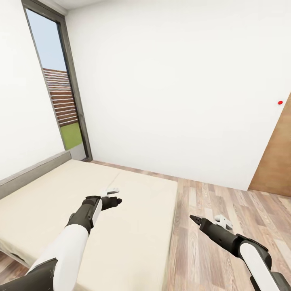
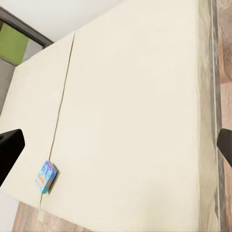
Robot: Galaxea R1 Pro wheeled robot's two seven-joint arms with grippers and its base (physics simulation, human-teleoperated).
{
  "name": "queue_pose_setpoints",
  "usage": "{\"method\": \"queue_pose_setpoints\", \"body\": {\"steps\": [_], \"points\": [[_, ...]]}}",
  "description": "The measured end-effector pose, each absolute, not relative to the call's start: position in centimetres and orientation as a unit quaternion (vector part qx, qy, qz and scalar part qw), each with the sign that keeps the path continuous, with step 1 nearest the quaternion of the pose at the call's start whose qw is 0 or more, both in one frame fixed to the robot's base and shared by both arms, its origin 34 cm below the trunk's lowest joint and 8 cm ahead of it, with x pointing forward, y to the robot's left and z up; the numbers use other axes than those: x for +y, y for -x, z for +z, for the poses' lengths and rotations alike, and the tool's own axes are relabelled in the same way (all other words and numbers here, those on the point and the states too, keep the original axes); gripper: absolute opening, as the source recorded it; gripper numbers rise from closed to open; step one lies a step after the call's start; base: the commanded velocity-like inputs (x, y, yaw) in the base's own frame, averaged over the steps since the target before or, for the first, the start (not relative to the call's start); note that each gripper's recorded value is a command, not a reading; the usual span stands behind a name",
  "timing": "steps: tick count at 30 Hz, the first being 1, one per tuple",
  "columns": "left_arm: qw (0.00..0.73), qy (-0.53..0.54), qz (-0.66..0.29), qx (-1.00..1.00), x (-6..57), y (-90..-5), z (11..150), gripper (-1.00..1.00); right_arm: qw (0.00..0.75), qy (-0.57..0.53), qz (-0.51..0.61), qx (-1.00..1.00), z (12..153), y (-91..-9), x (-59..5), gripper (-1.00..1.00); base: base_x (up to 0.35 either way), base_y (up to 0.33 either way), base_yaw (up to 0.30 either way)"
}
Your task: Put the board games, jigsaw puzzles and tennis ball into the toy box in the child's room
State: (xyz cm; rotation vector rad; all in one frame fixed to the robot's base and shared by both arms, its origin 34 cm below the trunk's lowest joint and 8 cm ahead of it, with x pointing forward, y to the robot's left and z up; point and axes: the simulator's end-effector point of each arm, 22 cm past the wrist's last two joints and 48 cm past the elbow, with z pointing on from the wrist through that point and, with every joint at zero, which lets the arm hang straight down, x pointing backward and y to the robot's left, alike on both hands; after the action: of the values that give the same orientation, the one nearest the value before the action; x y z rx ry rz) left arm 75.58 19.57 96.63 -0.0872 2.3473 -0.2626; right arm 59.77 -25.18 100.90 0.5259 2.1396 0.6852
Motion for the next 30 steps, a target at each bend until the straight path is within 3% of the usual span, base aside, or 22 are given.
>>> {"method": "queue_pose_setpoints", "body": {"steps": [8, 30], "points": [[0.380, 0.034, -0.103, 0.919, 19.57, -75.59, 96.64, 1.00, 0.405, -0.208, 0.272, 0.848, 100.95, -59.80, -25.18, 1.00, 0.000, 0.146, -0.004], [0.380, 0.034, -0.103, 0.919, 19.57, -75.59, 96.64, 1.00, 0.405, -0.208, 0.272, 0.848, 100.93, -59.78, -25.17, 1.00, 0.025, 0.028, 0.000]]}}
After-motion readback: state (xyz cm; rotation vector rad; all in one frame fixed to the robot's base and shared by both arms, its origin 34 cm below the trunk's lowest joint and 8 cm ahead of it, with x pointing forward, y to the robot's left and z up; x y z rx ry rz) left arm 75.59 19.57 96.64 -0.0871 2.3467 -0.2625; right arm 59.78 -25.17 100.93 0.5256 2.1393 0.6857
